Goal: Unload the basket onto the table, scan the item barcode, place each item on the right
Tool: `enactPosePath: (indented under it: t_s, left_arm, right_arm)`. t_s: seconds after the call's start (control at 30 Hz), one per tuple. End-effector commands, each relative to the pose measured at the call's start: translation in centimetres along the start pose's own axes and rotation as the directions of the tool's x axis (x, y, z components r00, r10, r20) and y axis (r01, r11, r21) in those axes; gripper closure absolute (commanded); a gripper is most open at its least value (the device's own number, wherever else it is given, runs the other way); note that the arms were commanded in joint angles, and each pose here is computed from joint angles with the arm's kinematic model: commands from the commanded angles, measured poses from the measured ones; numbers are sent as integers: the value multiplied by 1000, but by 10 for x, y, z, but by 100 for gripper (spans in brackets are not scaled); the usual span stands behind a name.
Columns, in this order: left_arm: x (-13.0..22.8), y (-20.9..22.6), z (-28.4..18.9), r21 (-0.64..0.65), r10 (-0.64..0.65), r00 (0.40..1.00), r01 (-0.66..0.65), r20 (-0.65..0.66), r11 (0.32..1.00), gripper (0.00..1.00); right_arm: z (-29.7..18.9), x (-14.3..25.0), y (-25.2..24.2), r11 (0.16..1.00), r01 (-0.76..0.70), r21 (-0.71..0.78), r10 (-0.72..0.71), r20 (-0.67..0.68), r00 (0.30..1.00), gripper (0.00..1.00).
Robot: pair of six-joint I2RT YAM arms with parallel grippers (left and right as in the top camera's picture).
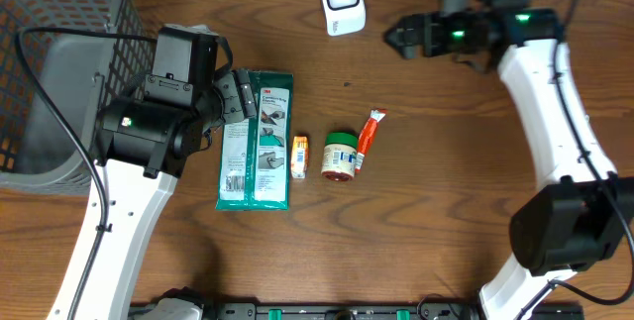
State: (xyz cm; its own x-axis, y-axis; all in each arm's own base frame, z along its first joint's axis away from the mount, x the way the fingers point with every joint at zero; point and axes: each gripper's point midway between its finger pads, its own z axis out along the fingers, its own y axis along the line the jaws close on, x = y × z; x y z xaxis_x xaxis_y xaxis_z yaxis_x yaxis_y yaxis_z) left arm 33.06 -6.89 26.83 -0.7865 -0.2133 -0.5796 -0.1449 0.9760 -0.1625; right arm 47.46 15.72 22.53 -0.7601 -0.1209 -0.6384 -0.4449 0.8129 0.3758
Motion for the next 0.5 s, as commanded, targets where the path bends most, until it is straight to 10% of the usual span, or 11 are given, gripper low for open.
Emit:
enactPosePath:
  t_s: [0.0,0.47]
  left_arm:
    - [-5,2,-3,-10,5,1000,-5,16,1000,13]
    - [-5,2,-3,-11,5,1000,-5,15,1000,14]
  right_arm:
    - [15,-5,22,998,55,7,-55,12,998,1]
    - [37,-24,87,977,208,-38,-203,106,973,1]
